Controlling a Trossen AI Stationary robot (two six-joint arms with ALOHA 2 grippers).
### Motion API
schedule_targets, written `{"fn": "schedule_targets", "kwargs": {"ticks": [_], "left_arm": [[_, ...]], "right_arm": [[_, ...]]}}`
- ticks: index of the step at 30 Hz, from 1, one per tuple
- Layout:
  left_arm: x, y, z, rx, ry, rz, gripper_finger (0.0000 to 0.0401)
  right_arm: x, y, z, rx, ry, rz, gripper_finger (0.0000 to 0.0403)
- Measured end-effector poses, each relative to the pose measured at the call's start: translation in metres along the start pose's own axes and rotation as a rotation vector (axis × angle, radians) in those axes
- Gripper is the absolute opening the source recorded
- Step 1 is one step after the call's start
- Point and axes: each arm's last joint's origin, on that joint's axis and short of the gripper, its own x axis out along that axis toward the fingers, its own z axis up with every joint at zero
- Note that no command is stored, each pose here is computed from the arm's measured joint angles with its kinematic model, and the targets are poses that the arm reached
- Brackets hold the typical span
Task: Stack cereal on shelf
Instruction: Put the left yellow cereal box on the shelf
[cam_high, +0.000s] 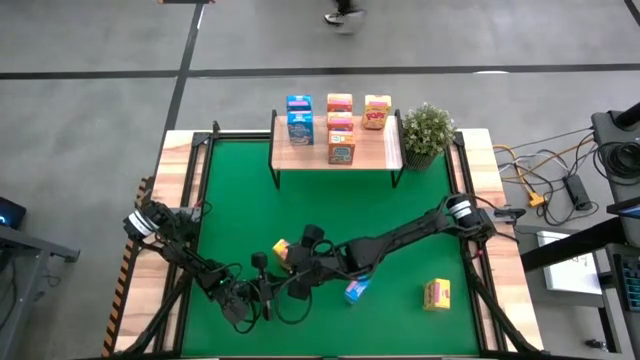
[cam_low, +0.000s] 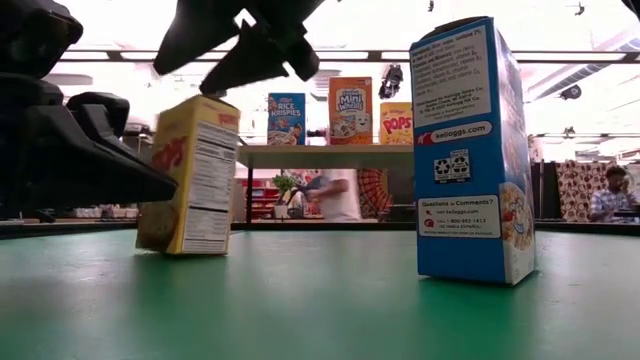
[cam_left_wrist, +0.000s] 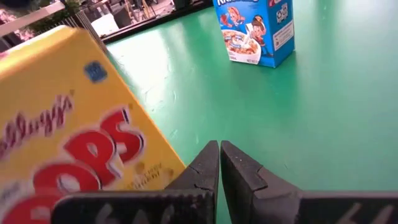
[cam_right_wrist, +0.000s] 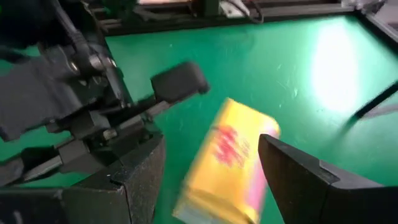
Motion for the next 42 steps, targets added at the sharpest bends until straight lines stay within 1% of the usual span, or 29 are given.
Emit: {"fn": "schedule_targets", "kwargs": {"ticks": [8,15,20,23,27,30,36,42], "left_arm": [[0.000,0.000,0.001,-0.003,-0.004,0.000,0.0000],[0.000,0.000,0.001,-0.004,-0.004,0.000,0.0000],[0.000,0.000,0.001,-0.003,-0.004,0.000,0.0000],[0.000,0.000,0.001,-0.008,-0.008,-0.001,0.0000],[0.000,0.000,0.002,-0.020,-0.015,-0.002,0.0000],[0.000,0.000,0.004,-0.018,-0.024,-0.001,0.0000],[0.001,0.001,0.006,-0.034,-0.041,0.027,0.0000],[0.007,0.003,0.005,-0.059,-0.052,0.067,0.0000]], "right_arm": [[-0.002,-0.007,0.009,-0.051,0.018,-0.017,0.0247],[-0.007,-0.006,0.019,-0.181,0.003,-0.002,0.0247],[-0.007,-0.006,0.019,-0.198,0.003,-0.002,0.0247],[-0.006,-0.006,0.019,-0.196,0.003,-0.003,0.0247],[0.001,-0.005,0.013,-0.133,0.019,-0.008,0.0247],[0.007,-0.003,0.008,-0.119,0.027,-0.014,0.0247],[0.015,-0.005,0.000,-0.098,0.021,-0.146,0.0247],[0.015,-0.005,-0.002,-0.037,0.029,-0.151,0.0247]]}}
